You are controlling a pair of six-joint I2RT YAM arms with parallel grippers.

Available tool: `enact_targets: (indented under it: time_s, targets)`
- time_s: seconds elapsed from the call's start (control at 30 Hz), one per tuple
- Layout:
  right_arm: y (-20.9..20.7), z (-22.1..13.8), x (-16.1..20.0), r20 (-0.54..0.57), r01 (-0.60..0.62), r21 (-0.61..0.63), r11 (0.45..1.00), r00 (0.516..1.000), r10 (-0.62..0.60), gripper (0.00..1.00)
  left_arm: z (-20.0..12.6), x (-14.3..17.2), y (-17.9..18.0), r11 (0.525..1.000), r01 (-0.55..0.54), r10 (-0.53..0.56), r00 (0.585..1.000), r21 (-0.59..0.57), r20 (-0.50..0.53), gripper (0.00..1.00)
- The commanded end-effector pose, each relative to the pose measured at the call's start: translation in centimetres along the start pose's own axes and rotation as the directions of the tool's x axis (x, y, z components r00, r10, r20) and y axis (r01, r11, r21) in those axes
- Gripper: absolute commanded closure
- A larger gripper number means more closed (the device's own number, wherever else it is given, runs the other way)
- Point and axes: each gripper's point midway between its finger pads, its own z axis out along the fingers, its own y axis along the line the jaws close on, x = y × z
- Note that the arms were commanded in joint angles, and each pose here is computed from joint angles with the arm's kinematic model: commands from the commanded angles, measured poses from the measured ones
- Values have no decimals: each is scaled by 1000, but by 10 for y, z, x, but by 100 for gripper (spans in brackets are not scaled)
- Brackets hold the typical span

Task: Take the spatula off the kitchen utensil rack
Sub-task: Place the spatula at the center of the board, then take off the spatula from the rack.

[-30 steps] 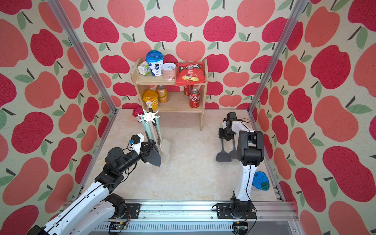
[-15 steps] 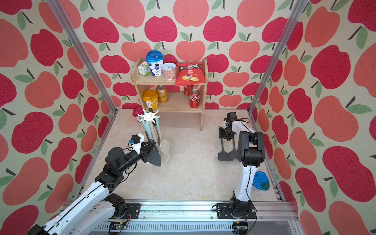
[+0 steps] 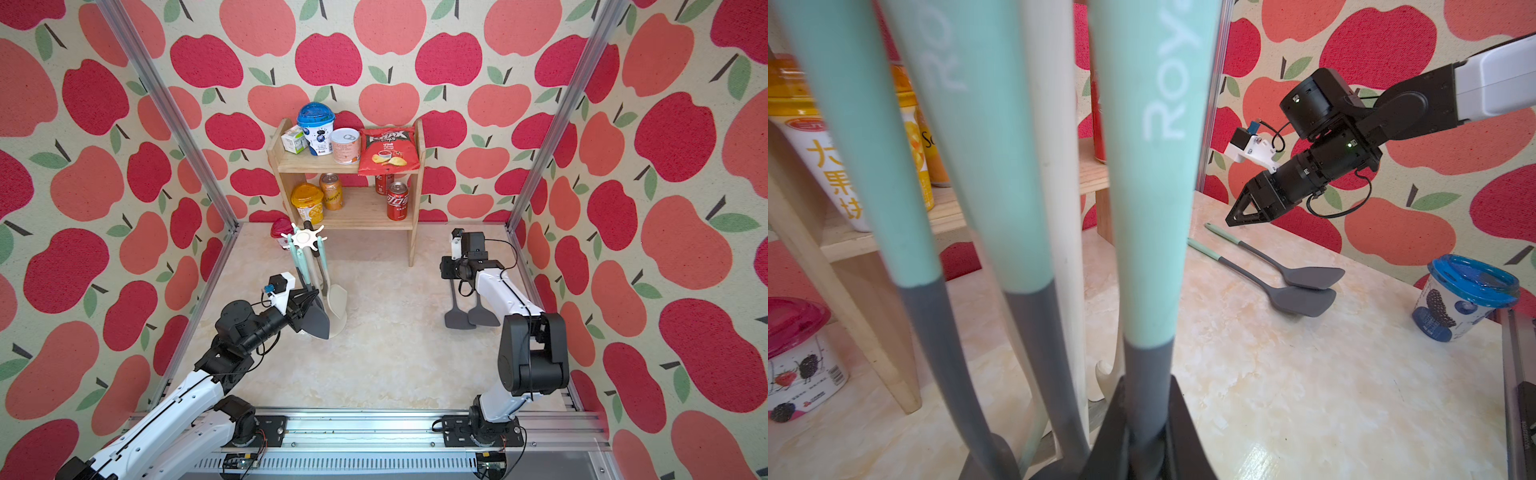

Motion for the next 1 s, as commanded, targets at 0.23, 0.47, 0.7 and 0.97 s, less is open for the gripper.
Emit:
enact_targets:
  time_s: [0.23, 0.47, 0.7, 0.97]
  targets:
    - [59, -43, -21, 201, 81, -243, 967, 979, -32, 58, 0, 47, -3, 999, 47, -44, 983, 15, -176, 100]
    - [102, -83, -32, 293, 151, -422, 894, 956, -23, 58, -1, 46, -3, 999, 43, -40, 984, 10, -173, 100]
    - [151, -109, -26, 345, 264, -535, 803, 935, -77, 58, -2, 44, -4, 999, 44, -42, 985, 11, -170, 100]
    - [188, -122, -15, 374, 341, -615, 711, 920, -117, 54, -4, 42, -4, 999, 40, -38, 985, 10, -166, 100]
